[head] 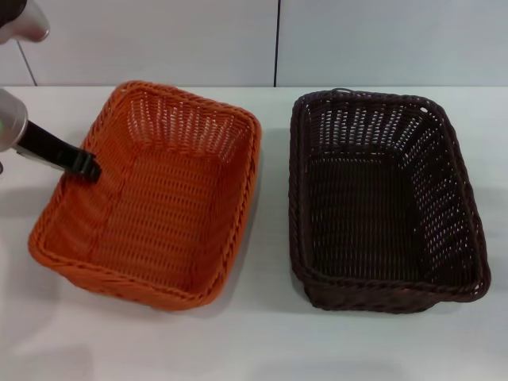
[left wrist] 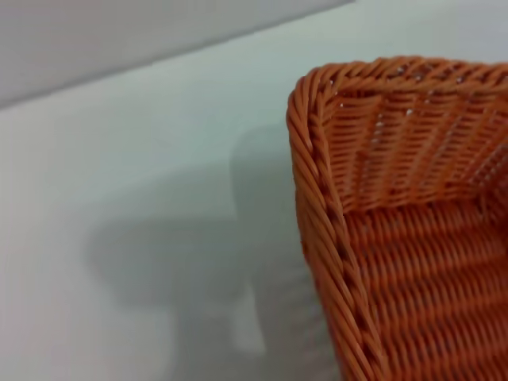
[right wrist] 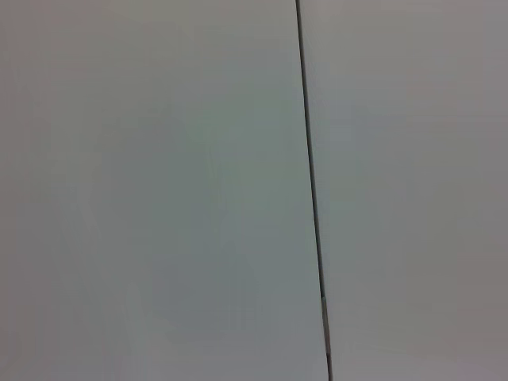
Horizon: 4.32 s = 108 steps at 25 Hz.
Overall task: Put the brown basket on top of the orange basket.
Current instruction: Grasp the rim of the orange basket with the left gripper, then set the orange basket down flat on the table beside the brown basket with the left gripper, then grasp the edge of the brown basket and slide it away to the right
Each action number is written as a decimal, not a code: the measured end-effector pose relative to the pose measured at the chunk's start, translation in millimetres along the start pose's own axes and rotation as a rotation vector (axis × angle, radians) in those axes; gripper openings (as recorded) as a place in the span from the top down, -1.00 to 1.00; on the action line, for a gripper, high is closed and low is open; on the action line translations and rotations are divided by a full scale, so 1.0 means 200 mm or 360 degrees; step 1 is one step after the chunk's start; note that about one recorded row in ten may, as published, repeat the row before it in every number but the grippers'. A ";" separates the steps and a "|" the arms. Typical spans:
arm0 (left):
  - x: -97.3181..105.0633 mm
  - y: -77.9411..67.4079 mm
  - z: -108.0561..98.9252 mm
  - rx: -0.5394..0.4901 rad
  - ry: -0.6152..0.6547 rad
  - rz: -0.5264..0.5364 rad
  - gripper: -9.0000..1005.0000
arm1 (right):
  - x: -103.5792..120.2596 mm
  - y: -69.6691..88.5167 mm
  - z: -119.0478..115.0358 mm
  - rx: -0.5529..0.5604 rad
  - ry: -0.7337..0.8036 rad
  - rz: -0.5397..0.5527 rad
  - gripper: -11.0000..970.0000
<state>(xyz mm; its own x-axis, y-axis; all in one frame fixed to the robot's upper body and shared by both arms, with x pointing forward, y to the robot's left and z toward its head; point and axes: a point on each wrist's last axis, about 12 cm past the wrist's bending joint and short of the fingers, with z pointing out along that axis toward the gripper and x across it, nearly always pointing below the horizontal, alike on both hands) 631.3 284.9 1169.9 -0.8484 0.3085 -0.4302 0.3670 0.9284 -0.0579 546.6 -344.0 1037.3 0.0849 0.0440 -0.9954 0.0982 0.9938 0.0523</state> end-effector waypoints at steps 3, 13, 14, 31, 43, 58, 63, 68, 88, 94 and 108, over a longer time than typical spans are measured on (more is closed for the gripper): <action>-0.04 -0.01 -0.07 -0.0003 -0.0034 0.0127 0.57 | 0.00 0.00 0.00 -0.0001 -0.0001 0.0000 -0.46; -0.15 -0.02 -0.28 -0.0061 -0.0106 0.0538 0.62 | 0.00 0.00 0.00 0.0002 0.0000 0.0002 -0.46; -0.16 -0.02 -0.30 -0.0060 -0.0114 0.0596 0.62 | 0.00 0.00 0.00 0.0002 0.0001 0.0003 -0.46; -0.17 0.02 -0.35 0.0224 -0.0007 0.1251 0.64 | 0.01 0.01 -0.01 -0.0014 0.0002 0.0011 -0.46; -0.22 -0.21 -0.25 0.0407 -0.0020 0.1567 0.64 | 0.02 0.02 -0.02 -0.0022 0.0012 0.0022 -0.46; -0.32 -0.48 0.06 0.0250 -0.0057 0.1672 0.63 | 0.04 0.00 -0.07 0.0000 0.0019 0.0028 -0.46; -0.32 -0.57 0.10 0.0229 -0.0085 0.1755 0.63 | 0.04 -0.01 -0.07 0.0004 0.0017 0.0029 -0.46; -0.32 -0.59 0.12 0.0221 -0.0081 0.1784 0.63 | 0.03 -0.01 -0.07 0.0006 0.0014 0.0030 -0.46; -0.34 -0.66 0.07 0.0115 -0.0214 0.1778 0.21 | 0.03 -0.01 -0.06 0.0020 0.0012 0.0035 -0.46; -0.34 -0.62 -0.06 0.0017 -0.0385 0.1751 -0.28 | 0.03 -0.01 -0.06 0.0021 0.0009 0.0032 -0.46; -0.10 -0.44 -0.29 0.0219 -0.1829 0.0945 -0.67 | 0.00 -0.03 -0.02 0.0035 -0.0022 0.0022 -0.46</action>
<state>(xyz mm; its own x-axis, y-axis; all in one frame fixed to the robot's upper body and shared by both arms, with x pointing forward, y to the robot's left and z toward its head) 594.0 208.8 1236.2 0.2411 0.2462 -0.9388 0.6652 0.6624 0.3445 541.2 -348.9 1036.8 0.0999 0.0561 -0.9934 0.1188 0.9906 0.0679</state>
